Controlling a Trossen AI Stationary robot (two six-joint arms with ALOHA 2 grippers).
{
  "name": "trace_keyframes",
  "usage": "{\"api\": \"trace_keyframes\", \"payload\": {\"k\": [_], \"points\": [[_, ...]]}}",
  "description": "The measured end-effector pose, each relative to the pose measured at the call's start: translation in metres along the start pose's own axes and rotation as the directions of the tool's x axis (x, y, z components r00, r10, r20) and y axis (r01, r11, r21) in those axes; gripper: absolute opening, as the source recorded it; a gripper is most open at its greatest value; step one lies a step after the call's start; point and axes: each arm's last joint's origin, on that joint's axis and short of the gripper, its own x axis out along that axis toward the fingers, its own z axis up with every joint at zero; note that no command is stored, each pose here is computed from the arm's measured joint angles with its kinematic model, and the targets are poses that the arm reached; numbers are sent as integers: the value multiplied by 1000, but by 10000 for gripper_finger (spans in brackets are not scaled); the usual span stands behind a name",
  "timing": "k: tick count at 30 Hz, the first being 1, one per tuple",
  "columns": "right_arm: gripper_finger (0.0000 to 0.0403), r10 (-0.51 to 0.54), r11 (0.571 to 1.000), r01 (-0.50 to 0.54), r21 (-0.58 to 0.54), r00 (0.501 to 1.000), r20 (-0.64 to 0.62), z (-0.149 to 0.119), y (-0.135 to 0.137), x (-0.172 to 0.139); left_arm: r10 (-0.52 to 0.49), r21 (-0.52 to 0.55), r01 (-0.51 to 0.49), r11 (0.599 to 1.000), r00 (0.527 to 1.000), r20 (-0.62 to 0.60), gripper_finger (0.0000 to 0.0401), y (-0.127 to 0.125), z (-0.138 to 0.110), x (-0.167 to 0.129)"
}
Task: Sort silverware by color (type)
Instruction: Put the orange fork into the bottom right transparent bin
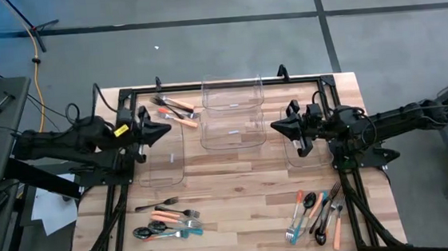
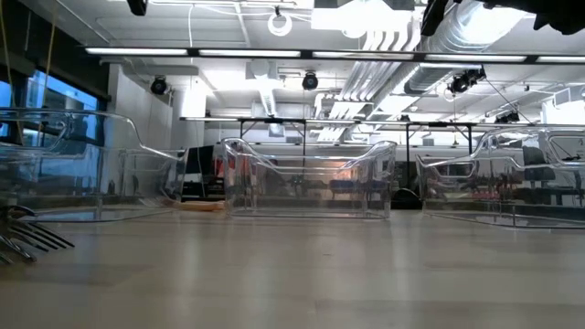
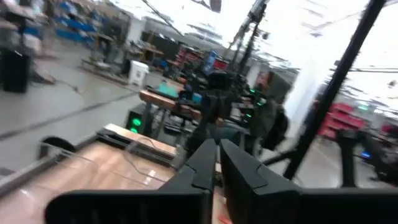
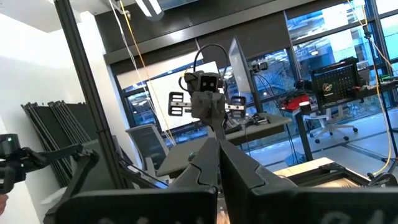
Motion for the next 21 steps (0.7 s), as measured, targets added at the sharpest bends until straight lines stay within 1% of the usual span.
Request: {"api": "trace_keyframes", "payload": {"k": [2,5,10,12,15,18,21], "points": [[0,0,1000,0,0,1000,0,0,0,0,-29,-32,28,999,999,-36,48,-1,-1,2],[0,0,1000,0,0,1000,0,0,0,0,-75,-50,72,996,995,-65,90,-8,11,5],[0,0,1000,0,0,1000,0,0,0,0,-117,19,121,993,985,-130,162,-18,28,11],[0,0,1000,0,0,1000,1,0,0,0,-129,31,133,991,985,-117,184,-20,33,12],[0,0,1000,0,27,1000,1,0,0,0,-133,29,137,990,986,-103,202,-21,36,13],[0,1,999,-1,54,1000,2,0,0,0,-132,23,134,991,988,-77,206,-22,38,15],[0,1,999,-1,53,1000,2,0,0,0,-124,-45,120,992,988,-93,206,-22,36,18]]}}
